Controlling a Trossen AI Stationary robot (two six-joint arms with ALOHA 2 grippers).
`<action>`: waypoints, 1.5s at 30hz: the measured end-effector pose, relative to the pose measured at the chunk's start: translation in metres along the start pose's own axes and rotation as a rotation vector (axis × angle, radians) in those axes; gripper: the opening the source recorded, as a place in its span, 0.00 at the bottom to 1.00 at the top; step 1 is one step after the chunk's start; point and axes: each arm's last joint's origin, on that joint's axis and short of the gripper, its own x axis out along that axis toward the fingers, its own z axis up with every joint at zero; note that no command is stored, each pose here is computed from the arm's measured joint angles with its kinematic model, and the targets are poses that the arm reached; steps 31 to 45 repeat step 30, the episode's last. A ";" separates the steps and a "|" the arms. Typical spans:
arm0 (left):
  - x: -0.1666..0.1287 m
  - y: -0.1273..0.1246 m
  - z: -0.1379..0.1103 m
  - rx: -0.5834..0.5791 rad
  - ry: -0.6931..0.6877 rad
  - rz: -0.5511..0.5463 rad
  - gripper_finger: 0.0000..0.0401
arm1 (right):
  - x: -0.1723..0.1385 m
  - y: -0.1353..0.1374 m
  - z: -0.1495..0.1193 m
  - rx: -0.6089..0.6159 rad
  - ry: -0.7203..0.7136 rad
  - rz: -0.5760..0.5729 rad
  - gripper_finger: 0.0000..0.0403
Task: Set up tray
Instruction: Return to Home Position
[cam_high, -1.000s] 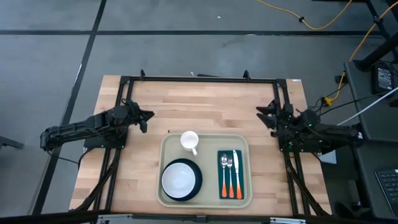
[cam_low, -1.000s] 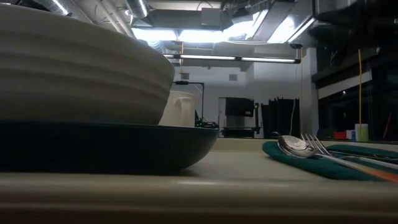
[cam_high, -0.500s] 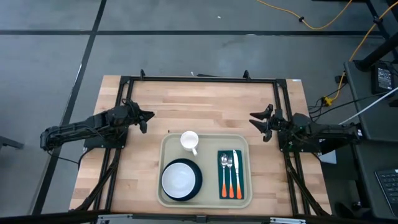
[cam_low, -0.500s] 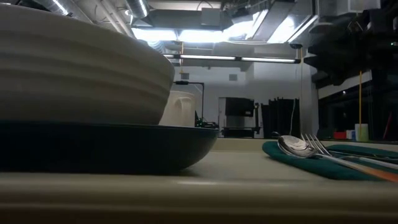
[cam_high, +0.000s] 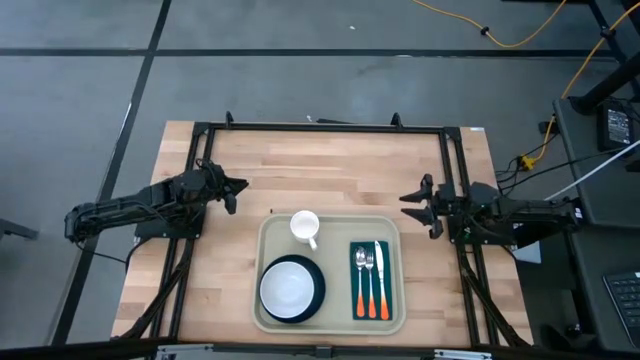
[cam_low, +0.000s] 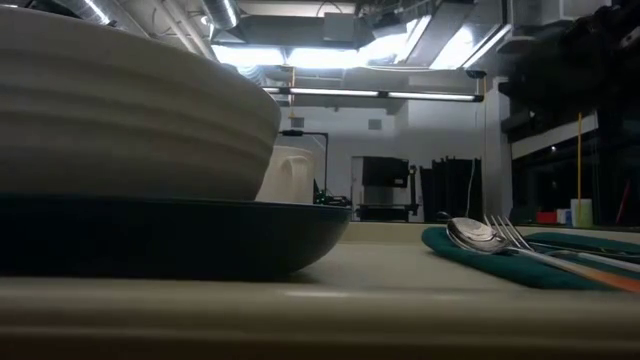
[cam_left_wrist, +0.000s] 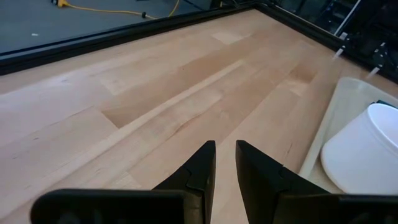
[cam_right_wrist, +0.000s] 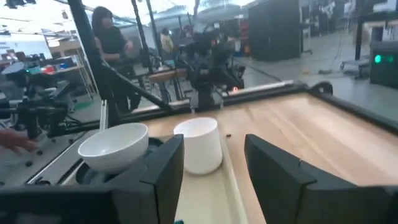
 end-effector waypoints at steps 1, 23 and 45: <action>0.000 0.000 0.000 0.001 0.000 0.000 0.15 | 0.000 0.000 -0.001 0.010 0.010 -0.001 0.44; 0.000 0.000 0.000 0.001 -0.004 -0.001 0.15 | 0.000 -0.004 -0.009 -0.004 0.085 -0.079 0.44; 0.000 0.000 0.000 0.001 -0.005 -0.001 0.15 | 0.000 -0.003 -0.009 -0.004 0.085 -0.078 0.44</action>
